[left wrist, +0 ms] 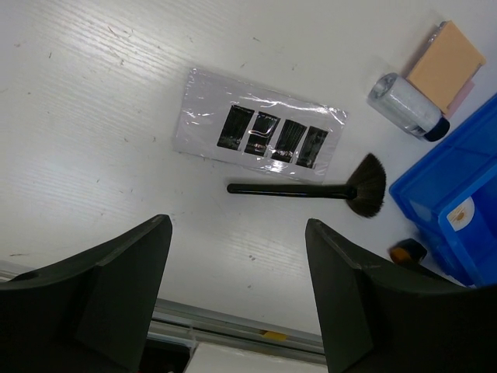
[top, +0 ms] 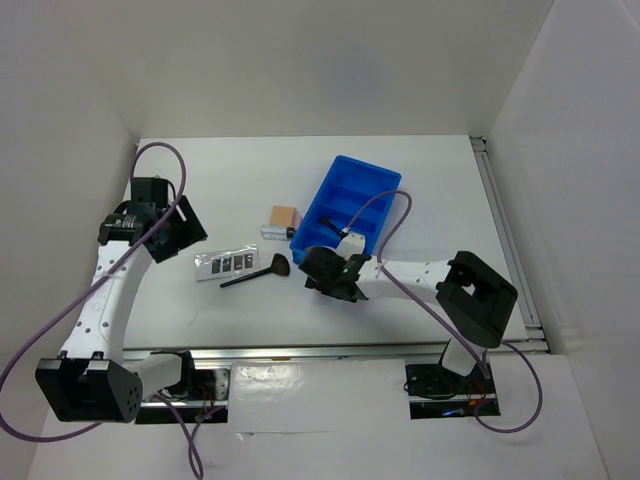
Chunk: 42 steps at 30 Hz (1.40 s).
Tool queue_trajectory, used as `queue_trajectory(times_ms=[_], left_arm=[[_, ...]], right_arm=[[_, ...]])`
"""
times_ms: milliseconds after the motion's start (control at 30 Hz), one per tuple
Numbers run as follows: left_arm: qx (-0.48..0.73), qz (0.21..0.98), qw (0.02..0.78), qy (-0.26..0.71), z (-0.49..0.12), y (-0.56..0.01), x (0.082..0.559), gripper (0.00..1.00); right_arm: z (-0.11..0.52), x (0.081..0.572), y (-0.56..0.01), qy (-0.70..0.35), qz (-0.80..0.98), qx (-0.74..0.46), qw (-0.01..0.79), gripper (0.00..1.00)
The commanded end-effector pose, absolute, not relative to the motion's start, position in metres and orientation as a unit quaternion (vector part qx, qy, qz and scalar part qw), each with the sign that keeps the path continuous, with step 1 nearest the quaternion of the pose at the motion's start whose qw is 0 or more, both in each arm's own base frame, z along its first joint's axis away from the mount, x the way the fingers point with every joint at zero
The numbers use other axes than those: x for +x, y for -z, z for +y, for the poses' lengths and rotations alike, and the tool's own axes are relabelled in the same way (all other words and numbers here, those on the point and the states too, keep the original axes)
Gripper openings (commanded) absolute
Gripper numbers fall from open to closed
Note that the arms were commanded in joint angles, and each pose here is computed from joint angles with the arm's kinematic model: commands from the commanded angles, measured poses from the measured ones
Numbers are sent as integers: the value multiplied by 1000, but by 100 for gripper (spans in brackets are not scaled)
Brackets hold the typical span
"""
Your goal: Organize the makeup
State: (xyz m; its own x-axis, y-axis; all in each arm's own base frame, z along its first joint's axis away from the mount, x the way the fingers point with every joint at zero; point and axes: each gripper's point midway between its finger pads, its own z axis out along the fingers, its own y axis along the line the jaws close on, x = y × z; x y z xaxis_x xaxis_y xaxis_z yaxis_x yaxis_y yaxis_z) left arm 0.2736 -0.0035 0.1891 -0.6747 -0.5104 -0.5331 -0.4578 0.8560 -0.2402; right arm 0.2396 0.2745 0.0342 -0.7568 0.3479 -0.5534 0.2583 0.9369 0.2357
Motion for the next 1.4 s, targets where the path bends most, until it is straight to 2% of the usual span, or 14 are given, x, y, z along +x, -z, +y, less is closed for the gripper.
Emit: queue_trajectory(times_ms=[0, 333, 600, 1167, 1367], left_arm=[[-252, 912, 322, 37, -1, -197, 282, 83], [-248, 914, 318, 37, -3, -194, 283, 83], [-248, 916, 314, 36, -3, -192, 283, 83], [-249, 915, 315, 32, -2, -192, 283, 83], [-251, 915, 316, 28, 0, -192, 283, 83]], right_arm=[[290, 263, -61, -123, 906, 174, 366, 87], [306, 269, -60, -116, 911, 145, 369, 84], [308, 264, -43, -44, 921, 135, 363, 78], [318, 270, -32, -4, 928, 111, 357, 75], [321, 272, -29, 2, 929, 105, 355, 65]])
